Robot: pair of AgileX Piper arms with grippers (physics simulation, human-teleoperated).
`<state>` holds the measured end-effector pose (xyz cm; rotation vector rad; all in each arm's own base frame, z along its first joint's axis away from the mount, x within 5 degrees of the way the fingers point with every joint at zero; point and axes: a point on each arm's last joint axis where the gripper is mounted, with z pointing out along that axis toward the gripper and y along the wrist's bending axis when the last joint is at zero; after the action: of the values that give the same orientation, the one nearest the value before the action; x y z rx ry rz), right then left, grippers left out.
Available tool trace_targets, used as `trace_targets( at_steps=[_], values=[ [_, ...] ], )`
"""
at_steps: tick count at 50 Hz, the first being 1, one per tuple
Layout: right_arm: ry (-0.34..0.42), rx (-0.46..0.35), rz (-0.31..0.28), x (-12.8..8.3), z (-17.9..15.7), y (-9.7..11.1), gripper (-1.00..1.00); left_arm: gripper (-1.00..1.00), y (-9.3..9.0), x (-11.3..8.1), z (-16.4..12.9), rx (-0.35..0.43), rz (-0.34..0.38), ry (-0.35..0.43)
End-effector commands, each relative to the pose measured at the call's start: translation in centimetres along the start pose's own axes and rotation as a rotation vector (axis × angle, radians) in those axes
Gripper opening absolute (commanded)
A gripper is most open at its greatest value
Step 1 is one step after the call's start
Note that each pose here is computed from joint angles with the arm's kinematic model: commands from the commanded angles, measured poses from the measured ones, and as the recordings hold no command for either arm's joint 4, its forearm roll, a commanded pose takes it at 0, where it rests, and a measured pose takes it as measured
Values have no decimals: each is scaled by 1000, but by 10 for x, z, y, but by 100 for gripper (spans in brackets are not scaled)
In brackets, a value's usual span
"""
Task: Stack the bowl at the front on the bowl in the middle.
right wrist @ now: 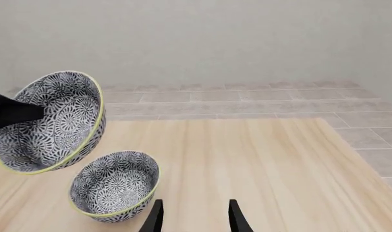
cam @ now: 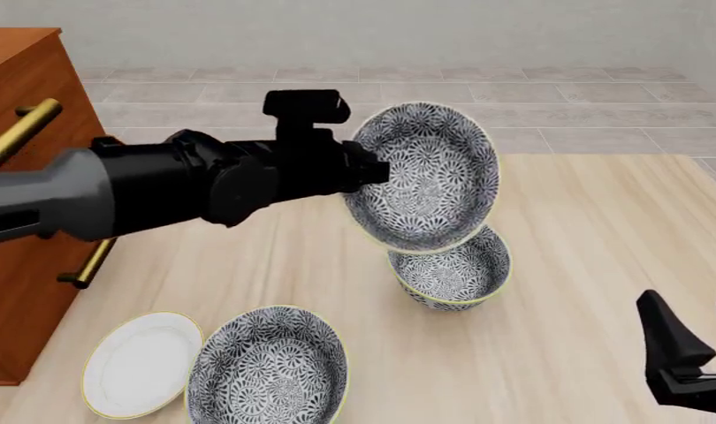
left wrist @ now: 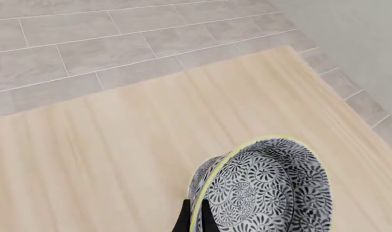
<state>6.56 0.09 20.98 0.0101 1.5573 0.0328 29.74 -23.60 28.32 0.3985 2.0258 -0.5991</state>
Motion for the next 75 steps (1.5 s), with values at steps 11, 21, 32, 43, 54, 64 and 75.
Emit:
trace_targets(
  at_steps=[11,21,32,43,54,64,75],
  values=[
    [3,9,11,-1,4,-1,100,-100,-27,-3,27,52,-5,20],
    [7,17,16,-1,7,-1,100,-100,-39,1,40,75,-4,37],
    [2,22,16,-1,6,-2,100,-100,-42,3,53,76,-12,49],
    [17,27,30,0,7,-2,100,-100,-32,5,61,53,-9,55],
    [20,37,-12,0,6,-3,100,-100,-30,5,62,48,-9,54],
    [20,37,-12,0,6,-3,100,-100,-30,5,62,48,-9,54],
    [20,37,-12,0,6,-3,100,-100,-30,5,62,48,-9,54]
  ],
)
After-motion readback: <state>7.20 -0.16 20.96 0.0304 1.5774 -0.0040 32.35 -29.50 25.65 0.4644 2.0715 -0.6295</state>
